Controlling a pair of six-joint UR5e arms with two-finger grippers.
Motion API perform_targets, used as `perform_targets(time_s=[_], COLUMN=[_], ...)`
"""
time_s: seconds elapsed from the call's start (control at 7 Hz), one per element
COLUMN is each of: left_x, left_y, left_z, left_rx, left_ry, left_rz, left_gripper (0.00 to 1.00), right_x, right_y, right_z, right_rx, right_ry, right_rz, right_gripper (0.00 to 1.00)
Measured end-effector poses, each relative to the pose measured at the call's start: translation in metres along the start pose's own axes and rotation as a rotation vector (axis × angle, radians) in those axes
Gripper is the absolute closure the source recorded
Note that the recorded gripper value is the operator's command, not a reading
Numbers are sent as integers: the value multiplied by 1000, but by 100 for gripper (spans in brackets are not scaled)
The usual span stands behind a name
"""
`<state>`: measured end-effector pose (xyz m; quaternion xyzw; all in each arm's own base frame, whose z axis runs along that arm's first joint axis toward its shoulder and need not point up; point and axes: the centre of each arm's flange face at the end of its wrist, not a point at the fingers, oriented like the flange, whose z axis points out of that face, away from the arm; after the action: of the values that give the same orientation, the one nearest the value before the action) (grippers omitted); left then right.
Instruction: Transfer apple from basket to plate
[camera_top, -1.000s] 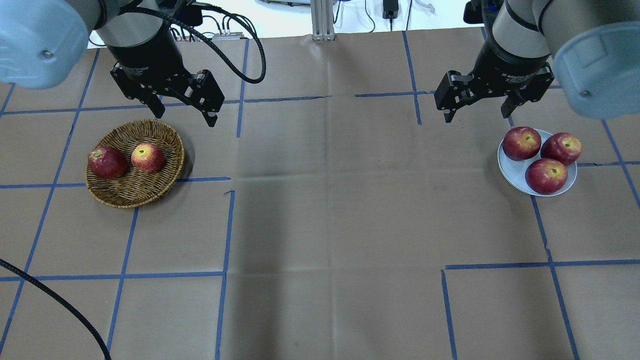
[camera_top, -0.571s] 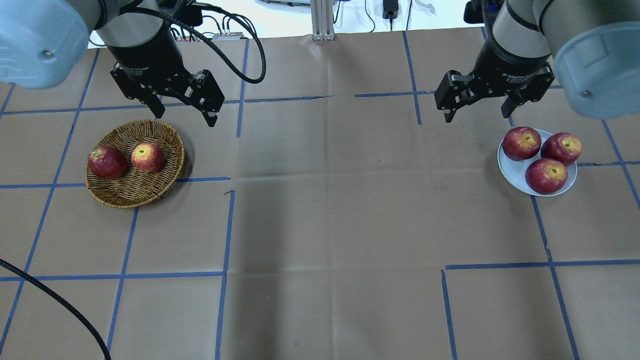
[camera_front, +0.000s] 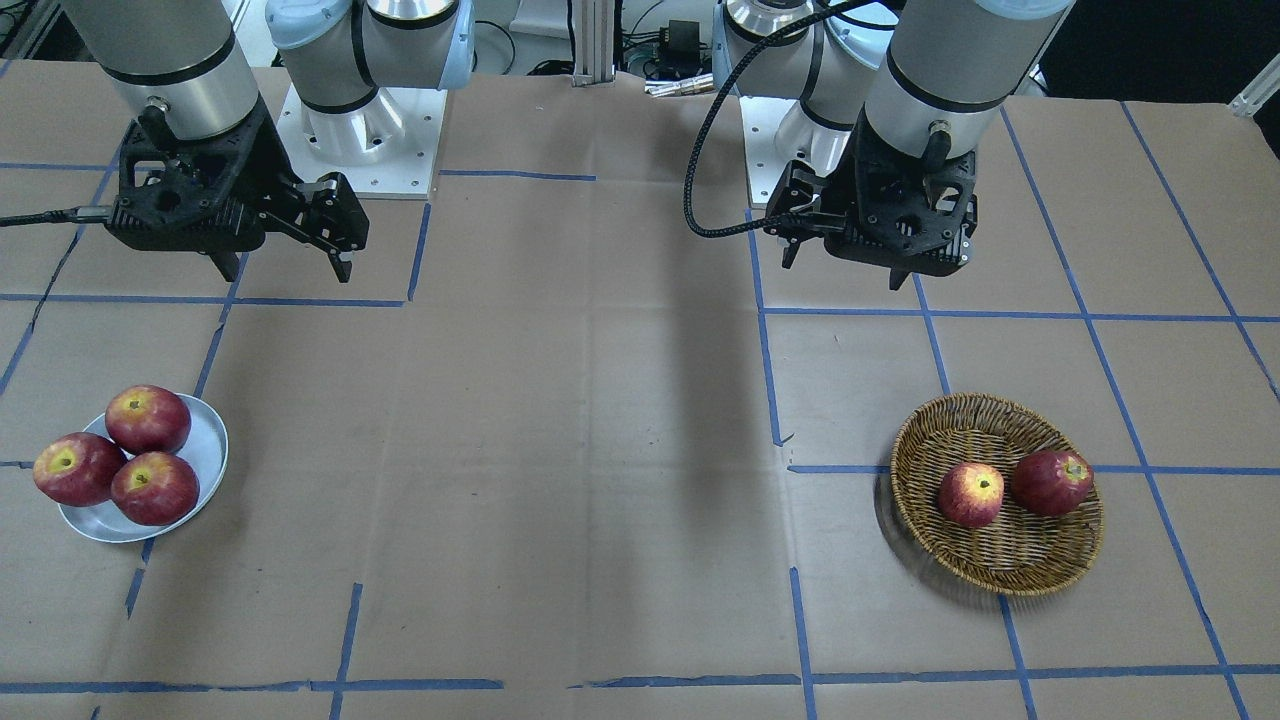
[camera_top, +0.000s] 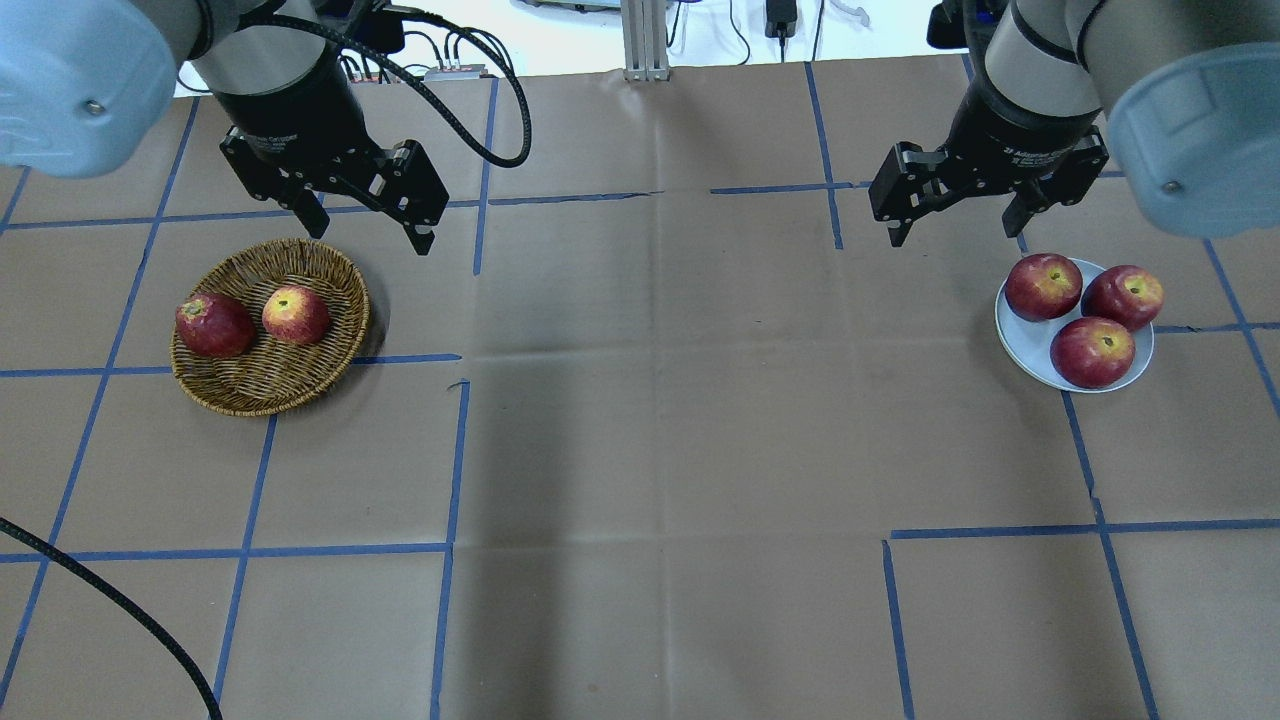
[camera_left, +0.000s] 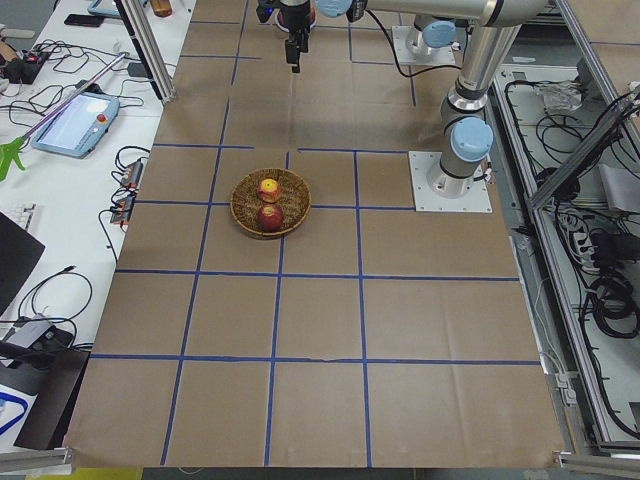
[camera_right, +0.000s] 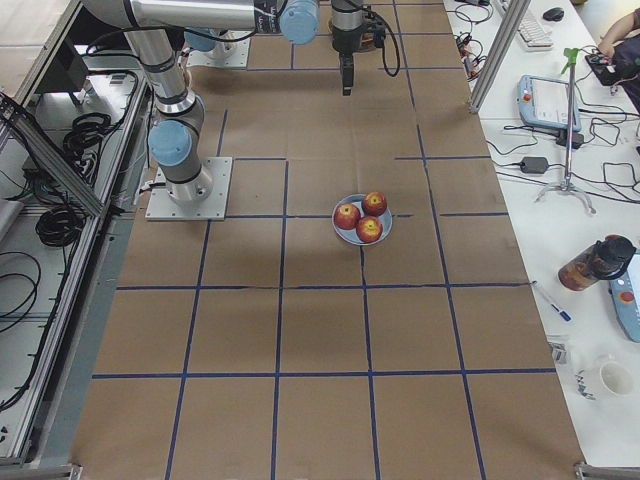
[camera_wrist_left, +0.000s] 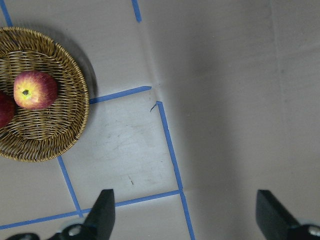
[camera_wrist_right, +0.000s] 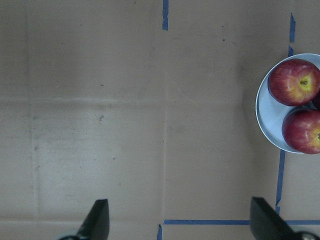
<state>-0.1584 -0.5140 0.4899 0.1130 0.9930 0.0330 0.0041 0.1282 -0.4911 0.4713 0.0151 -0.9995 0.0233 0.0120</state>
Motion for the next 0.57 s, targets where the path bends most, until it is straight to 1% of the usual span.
perform_targets(time_s=[0.43, 0.57], left_x=[-8, -25], left_y=[-5, -6], left_z=[7, 8], left_rx=[-12, -12], left_ry=[1, 5], left_rz=[-4, 14], left_gripper=[1, 1], right_x=[0, 0], right_y=[0, 1], right_z=[1, 1], right_rx=[-2, -2], right_ry=[0, 0], right_rz=[0, 0], right_gripper=[0, 0])
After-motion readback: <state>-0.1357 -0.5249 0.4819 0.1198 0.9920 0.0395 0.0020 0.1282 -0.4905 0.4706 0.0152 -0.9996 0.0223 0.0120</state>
